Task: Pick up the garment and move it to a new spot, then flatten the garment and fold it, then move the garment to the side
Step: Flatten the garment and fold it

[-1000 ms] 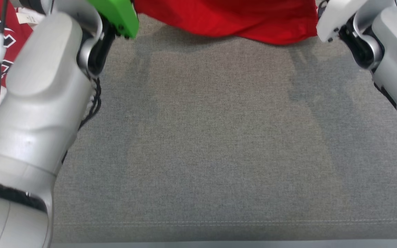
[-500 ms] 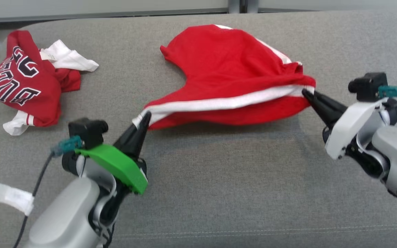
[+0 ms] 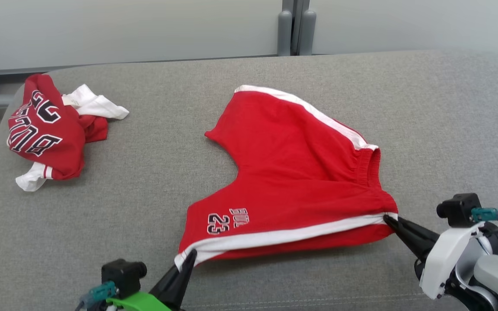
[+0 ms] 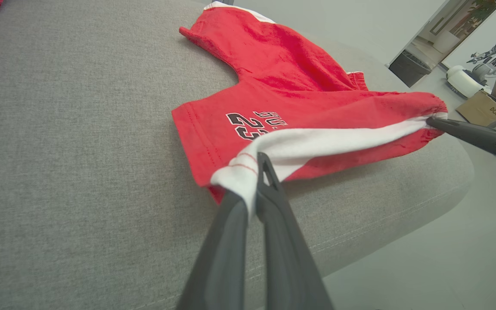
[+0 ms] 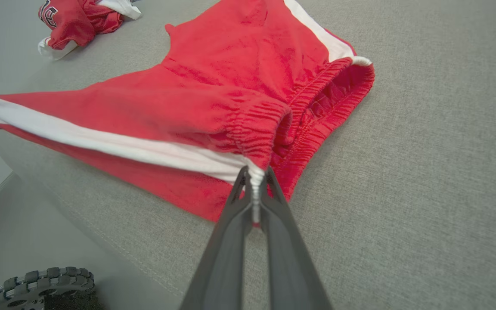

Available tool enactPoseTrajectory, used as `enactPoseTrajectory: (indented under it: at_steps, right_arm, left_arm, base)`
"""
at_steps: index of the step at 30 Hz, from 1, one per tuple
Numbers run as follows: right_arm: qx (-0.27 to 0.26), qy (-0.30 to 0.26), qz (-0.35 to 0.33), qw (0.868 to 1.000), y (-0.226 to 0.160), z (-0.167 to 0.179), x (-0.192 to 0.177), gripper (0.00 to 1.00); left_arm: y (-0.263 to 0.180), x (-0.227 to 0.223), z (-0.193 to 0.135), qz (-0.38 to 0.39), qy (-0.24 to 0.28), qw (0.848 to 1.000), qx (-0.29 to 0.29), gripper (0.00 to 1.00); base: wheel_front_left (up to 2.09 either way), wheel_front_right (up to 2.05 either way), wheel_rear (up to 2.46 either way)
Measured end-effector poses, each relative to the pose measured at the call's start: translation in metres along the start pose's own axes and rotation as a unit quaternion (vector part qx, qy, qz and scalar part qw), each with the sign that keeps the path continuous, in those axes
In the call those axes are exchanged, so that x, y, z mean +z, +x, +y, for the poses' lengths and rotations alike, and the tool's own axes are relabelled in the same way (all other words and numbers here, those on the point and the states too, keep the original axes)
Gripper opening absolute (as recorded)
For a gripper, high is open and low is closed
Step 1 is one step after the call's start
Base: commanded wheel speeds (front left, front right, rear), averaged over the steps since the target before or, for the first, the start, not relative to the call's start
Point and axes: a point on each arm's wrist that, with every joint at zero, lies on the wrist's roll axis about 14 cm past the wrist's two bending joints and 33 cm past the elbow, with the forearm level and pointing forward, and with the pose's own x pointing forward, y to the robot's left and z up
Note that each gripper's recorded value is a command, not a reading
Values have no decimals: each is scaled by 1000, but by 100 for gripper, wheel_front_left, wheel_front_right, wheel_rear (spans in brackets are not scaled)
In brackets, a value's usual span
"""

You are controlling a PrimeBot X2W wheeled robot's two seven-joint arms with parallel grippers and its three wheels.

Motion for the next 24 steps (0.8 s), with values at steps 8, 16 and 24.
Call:
enactPoseTrajectory:
  at_steps: [8,16,24]
  right_arm:
    - [3,15,10,1000,-27,21,-36,0]
    - [2,37,23,999,-44,33,-61,0]
    - [9,39,17,999,-39,40,-54,0]
  left_arm:
    - [-27,-20,-15,5,-9,1000,7,0]
    - [-42,-30,-22,25,-14,1000,9,0]
    - [-37,-18,-17,24,2,1000,8,0]
  base:
    - [0,0,0]
    - [0,0,0]
    - [0,0,0]
